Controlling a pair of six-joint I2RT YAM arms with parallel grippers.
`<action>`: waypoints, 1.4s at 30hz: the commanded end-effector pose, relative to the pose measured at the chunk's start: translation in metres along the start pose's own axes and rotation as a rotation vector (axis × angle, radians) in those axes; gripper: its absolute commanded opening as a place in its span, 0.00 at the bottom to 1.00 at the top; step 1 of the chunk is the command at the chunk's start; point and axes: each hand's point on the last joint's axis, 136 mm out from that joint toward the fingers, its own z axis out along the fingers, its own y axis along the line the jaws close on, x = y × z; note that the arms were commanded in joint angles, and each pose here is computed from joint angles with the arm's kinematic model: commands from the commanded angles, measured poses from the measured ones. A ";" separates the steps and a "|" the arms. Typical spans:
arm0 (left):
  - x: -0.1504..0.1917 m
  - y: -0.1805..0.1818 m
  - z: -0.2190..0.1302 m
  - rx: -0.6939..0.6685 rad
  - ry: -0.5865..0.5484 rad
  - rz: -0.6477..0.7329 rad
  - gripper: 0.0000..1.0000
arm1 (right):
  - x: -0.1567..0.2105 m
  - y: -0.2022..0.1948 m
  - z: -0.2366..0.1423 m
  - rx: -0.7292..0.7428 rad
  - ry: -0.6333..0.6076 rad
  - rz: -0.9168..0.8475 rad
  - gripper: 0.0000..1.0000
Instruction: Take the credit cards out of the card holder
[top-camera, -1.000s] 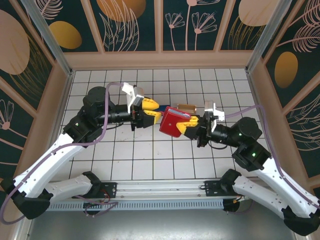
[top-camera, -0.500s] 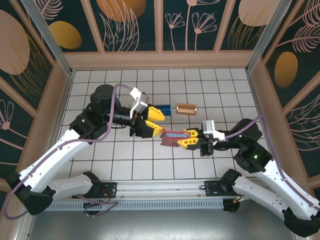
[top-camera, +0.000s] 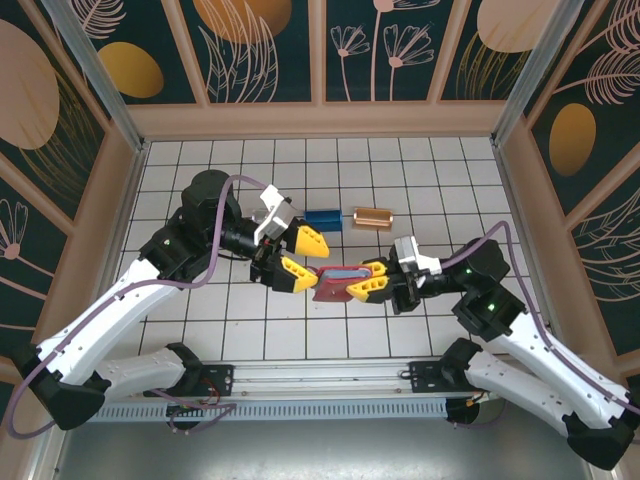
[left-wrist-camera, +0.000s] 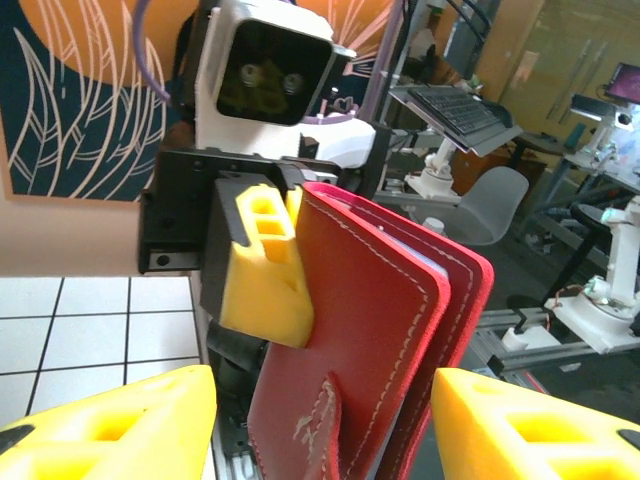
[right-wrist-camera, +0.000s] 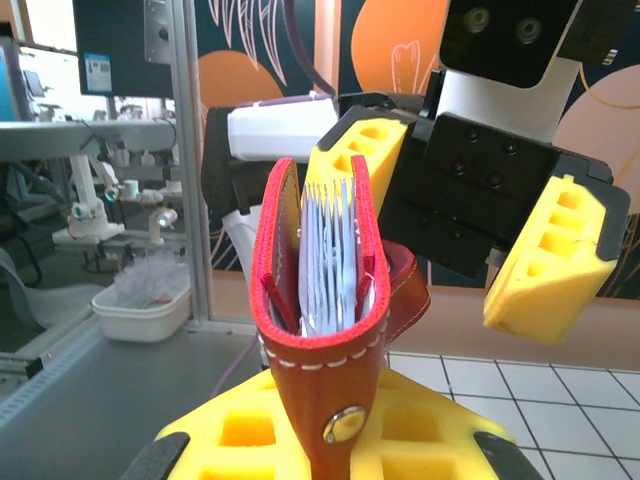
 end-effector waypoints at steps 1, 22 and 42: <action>-0.001 -0.013 0.000 0.051 0.003 0.043 0.58 | -0.028 0.015 -0.002 -0.068 -0.104 -0.026 0.00; -0.003 -0.010 0.001 0.058 0.002 0.058 0.52 | -0.035 0.025 -0.002 -0.088 -0.109 -0.041 0.00; -0.006 -0.005 0.003 0.051 0.002 0.072 0.48 | -0.037 0.035 0.000 -0.148 -0.105 -0.021 0.00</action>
